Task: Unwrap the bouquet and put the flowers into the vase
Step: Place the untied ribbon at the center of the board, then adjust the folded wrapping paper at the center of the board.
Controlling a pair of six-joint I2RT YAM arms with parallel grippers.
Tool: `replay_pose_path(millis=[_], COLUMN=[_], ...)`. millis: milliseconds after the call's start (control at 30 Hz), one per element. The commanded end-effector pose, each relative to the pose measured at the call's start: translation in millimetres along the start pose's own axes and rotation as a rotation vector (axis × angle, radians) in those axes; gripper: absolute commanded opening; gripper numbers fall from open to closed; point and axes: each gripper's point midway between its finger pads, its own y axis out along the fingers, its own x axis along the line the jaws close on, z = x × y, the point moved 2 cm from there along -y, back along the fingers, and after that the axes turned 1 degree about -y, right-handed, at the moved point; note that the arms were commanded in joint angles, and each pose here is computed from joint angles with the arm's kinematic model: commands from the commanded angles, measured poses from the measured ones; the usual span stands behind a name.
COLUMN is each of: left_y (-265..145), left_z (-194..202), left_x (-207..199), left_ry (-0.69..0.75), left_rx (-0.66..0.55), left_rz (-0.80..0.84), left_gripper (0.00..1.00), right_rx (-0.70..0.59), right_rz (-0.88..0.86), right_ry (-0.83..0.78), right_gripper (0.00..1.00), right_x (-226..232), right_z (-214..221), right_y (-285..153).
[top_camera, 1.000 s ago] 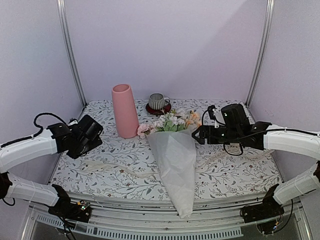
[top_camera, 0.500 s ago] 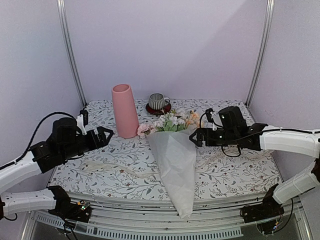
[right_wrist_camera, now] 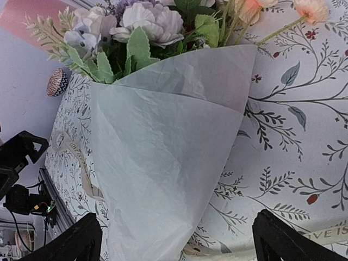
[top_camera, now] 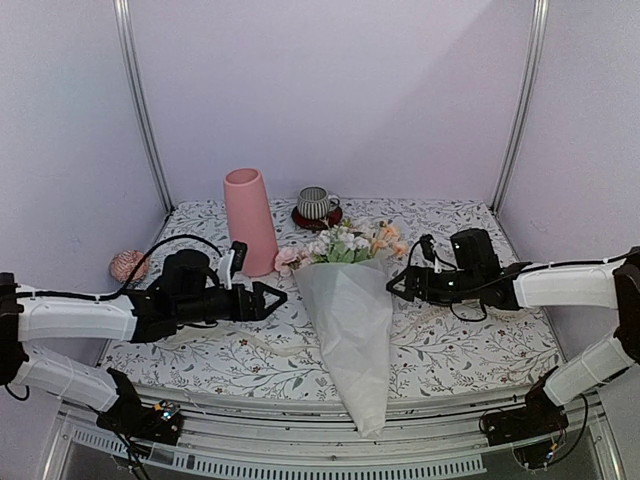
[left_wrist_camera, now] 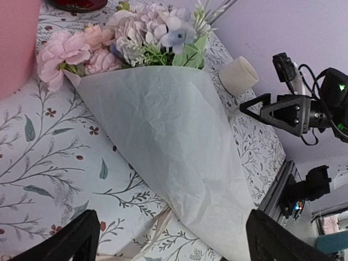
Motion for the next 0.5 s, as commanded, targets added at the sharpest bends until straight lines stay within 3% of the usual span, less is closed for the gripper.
replay_pose_path(millis=[0,133,233,467], left_y=[23,44,58,84], left_z=[-6,0,3,8], left_x=[-24,-25,-24,-17], left_ry=[-0.005,-0.010,-0.011,-0.015], left_rx=[-0.027,-0.003,0.013,0.047], left_rz=[0.105,0.112,0.114,0.108], left_gripper=[0.95,0.94,0.93,0.90], right_rx=[0.017,0.049,0.072,0.113], right_rz=[-0.110,-0.146,-0.169,-0.204], right_ry=[0.021,0.041,0.055,0.090], right_gripper=[0.99,1.00,0.94,0.66], right_x=[4,2,-1,-5], right_z=[0,6,11,22], right_y=[13,26,35,45])
